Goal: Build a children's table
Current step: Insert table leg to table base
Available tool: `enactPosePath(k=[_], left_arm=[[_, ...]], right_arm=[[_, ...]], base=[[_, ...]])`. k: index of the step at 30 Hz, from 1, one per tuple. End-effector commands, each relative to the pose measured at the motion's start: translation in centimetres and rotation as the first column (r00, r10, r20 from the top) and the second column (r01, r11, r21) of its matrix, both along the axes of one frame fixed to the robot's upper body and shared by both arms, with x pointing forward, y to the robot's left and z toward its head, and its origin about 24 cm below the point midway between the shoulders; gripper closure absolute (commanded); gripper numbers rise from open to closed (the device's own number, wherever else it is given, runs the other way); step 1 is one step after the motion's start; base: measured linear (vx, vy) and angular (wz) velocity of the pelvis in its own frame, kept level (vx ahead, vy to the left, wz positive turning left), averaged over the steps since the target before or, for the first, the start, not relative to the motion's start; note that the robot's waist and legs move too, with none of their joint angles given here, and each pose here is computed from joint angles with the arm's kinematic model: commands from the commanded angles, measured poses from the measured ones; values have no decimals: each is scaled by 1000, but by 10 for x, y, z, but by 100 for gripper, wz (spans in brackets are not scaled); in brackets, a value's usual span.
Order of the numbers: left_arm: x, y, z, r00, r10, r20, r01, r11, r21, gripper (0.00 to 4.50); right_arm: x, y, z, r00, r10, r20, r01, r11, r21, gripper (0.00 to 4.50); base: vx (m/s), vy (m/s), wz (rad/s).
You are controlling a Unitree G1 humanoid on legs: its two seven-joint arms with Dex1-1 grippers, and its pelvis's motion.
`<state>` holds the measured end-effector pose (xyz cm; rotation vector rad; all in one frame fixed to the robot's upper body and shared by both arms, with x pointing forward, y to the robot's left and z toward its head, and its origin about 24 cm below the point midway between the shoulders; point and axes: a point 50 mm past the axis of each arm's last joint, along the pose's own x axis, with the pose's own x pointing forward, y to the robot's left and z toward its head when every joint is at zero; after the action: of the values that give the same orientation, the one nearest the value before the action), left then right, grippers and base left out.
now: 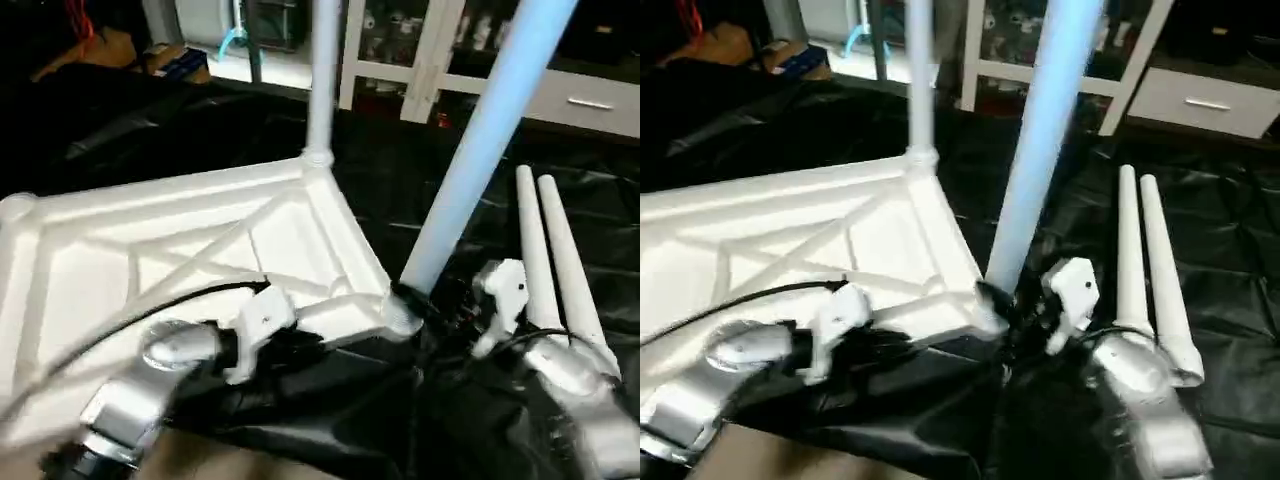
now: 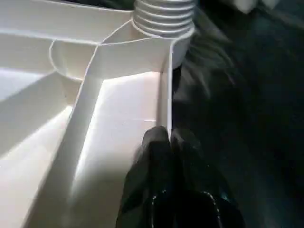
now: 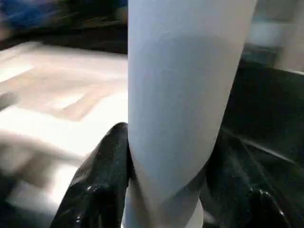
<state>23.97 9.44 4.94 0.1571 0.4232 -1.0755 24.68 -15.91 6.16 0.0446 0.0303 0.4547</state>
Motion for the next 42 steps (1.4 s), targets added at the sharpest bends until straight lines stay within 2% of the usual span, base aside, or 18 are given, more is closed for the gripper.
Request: enactPosePath(k=[1, 3, 5, 8, 9, 10, 14, 22, 23, 24, 28, 31, 33, 36, 38, 39, 40, 42], left_arm=[[-10, -19, -17, 992, 45, -117, -45, 999, 4, 450], [-1, -30, -23, 970, 204, -136, -201, 979, 32, 450], [7, -43, -25, 946, 306, -107, -303, 952, 47, 450], [8, -53, -22, 937, 326, -129, -324, 945, 36, 450], [9, -57, -20, 931, 337, -137, -336, 941, 38, 450], [10, -59, -18, 927, 348, -136, -346, 937, 42, 450], [13, -60, -16, 919, 369, -136, -366, 929, 48, 450], [17, -52, -15, 914, 387, -123, -383, 922, 54, 450], [17, -51, -14, 920, 375, -110, -372, 927, 49, 450], [17, -50, -13, 928, 358, -99, -356, 934, 44, 450], [17, -45, -11, 952, 300, -62, -298, 954, 37, 450], [17, -41, -12, 957, 283, -55, -281, 959, 48, 450], [18, -39, -11, 958, 282, -55, -280, 959, 51, 450], [18, -34, -11, 961, 273, -52, -270, 961, 55, 450], [18, -33, -10, 963, 266, -50, -263, 963, 55, 450], [18, -33, -10, 963, 266, -50, -263, 963, 55, 450], [18, -31, -10, 965, 260, -48, -257, 965, 55, 450], [18, -30, -10, 965, 257, -47, -255, 965, 55, 450]], right_arm=[[-16, -13, -68, 917, -184, -355, 141, 979, -144, 265], [-8, -4, -72, 892, -279, -356, 236, 959, -159, 265], [7, 5, -77, 866, -344, -362, 304, 938, -164, 265], [19, 9, -79, 825, -415, -385, 388, 910, -148, 265], [24, 17, -81, 810, -417, -411, 395, 908, -143, 265], [28, 26, -81, 808, -408, -425, 385, 912, -142, 265], [32, 35, -80, 802, -419, -426, 393, 907, -151, 265], [41, 38, -73, 841, -397, -367, 374, 918, -134, 265], [43, 40, -68, 857, -368, -362, 372, 926, -60, 265], [43, 41, -64, 879, -337, -338, 342, 939, -48, 265], [43, 40, -52, 938, -230, -257, 220, 973, -71, 265], [43, 35, -45, 952, -212, -221, 199, 977, -80, 265], [44, 32, -39, 961, -198, -192, 186, 979, -79, 210], [43, 24, -26, 975, -183, -129, 172, 981, -92, 193], [42, 19, -18, 978, -190, -90, 182, 979, -96, 155], [42, 19, -18, 978, -190, -90, 182, 979, -96, 155], [38, 12, -6, 981, -188, -55, 183, 979, -92, 155], [37, 9, -3, 983, -179, -47, 175, 981, -86, 155]], base=[[-54, 29, 3], [-36, 20, 1], [0, 0, 0], [-51, 38, -6], [-56, 22, -3], [-60, 4, 0], [-15, 1, 0], [-8, -13, 1], [-9, -60, 4], [-7, -51, 4], [-18, -87, 13], [55, -78, -2], [81, 27, -39], [-5, -5, 7], [0, 0, 0], [0, 0, 0], [0, 0, 0], [0, 0, 0]])
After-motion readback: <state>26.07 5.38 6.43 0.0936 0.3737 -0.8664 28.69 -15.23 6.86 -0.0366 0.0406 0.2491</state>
